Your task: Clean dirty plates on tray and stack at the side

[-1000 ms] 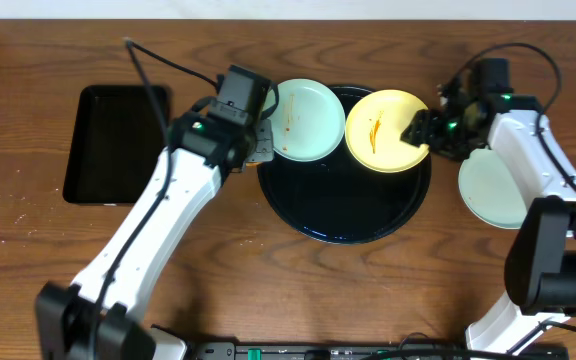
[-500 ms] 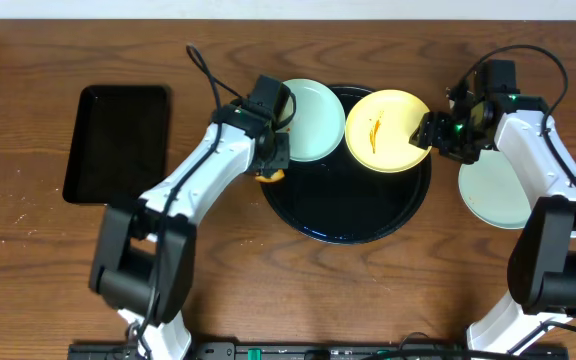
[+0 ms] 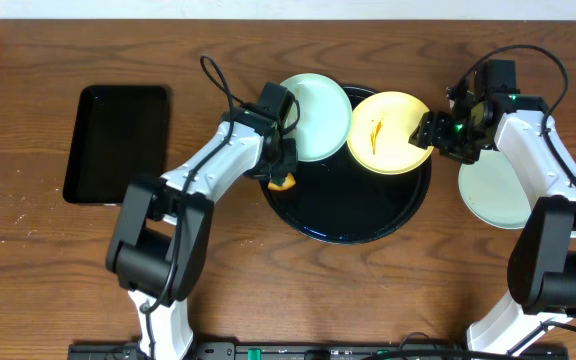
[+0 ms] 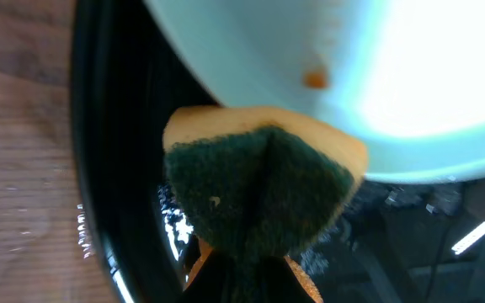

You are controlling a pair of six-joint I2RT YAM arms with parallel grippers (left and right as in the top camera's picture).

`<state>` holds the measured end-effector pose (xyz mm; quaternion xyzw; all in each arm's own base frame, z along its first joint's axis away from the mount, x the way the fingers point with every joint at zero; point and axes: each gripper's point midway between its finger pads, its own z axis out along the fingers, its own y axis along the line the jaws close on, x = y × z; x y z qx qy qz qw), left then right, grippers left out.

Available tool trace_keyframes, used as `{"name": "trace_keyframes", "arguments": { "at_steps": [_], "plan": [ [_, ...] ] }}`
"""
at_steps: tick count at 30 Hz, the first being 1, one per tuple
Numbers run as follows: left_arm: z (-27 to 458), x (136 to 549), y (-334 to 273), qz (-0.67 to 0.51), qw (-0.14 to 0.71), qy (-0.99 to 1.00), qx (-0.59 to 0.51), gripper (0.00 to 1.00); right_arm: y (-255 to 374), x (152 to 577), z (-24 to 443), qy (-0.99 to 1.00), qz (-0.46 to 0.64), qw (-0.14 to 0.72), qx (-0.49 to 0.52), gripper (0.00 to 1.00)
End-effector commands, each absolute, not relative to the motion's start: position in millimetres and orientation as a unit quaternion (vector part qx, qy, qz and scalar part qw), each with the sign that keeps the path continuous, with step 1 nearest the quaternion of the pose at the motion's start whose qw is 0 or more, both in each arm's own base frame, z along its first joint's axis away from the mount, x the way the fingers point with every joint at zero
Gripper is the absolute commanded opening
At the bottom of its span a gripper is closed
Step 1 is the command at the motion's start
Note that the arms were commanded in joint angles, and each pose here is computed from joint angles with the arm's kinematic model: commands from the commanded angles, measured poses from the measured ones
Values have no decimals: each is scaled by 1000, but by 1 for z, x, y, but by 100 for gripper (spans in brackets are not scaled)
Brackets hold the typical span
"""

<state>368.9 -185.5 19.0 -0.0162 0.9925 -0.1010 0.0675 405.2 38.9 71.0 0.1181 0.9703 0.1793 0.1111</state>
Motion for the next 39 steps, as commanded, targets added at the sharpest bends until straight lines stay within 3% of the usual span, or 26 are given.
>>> {"name": "trace_keyframes", "arguments": {
  "at_steps": [1,25,39],
  "plan": [
    [-1,360,-182,-94,38,994,-45,8,36,408,74,970,179,118,113,73],
    [-6,381,-74,64,75,979,-181,8,36,408,74,970,179,118,113,75],
    [-1,390,-63,64,83,981,-162,7,43,413,78,967,197,126,106,76]
  ]
}}
